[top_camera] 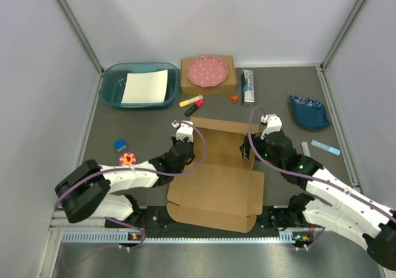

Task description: Fold the paper box

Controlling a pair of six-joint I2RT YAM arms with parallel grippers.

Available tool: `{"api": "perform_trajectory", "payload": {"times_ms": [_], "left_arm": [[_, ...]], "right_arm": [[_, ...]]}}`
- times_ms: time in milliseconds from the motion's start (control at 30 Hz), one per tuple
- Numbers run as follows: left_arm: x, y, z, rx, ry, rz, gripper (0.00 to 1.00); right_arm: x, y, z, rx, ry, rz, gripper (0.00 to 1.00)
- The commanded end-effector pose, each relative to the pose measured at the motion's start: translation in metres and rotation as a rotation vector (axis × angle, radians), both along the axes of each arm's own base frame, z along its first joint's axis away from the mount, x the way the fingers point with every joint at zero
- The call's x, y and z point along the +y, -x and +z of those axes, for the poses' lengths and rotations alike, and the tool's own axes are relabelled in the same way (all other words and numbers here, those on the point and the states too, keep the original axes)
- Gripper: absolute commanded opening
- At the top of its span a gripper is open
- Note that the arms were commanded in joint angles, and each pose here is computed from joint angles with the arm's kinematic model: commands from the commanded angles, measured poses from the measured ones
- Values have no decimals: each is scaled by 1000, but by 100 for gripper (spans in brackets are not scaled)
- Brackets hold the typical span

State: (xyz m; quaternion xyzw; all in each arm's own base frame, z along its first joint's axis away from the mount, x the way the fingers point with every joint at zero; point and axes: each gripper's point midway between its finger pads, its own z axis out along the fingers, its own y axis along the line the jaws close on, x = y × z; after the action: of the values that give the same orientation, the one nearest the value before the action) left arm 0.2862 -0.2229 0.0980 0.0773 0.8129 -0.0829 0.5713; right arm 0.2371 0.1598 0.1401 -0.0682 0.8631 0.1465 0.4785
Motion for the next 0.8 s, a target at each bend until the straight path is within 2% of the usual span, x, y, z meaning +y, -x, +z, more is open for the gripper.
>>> {"api": "perform_trajectory", "payload": {"times_ms": [0,167,333,367,467,500,567,600,767], "left_arm": [[-2,-11,23,-57,64,67,0],[6,-12,18,-53,70,132,0],[14,-10,17,-102,152,167,0],[11,-13,28,-144,208,166,0],[10,-11,27,-187,223,137,0],[5,-13,42,-244,291,124,0],[5,-12,44,-289,277,90,0],[2,-14,55,-337,317,82,0],[-4,-20,62,-415,255,47,0]], "right_arm": [[14,14,26,-63,-113,105,97],[18,29,72,-166,-218,179,99],[-2,28,112,-265,-321,70,99],[-10,24,116,-279,-324,17,99],[-20,15,121,-279,-345,-78,99],[-19,10,119,-260,-354,-97,99],[-20,2,125,-267,-389,-115,99],[-20,-2,128,-266,-415,-121,99],[-6,-30,129,-192,-513,-49,99]]}}
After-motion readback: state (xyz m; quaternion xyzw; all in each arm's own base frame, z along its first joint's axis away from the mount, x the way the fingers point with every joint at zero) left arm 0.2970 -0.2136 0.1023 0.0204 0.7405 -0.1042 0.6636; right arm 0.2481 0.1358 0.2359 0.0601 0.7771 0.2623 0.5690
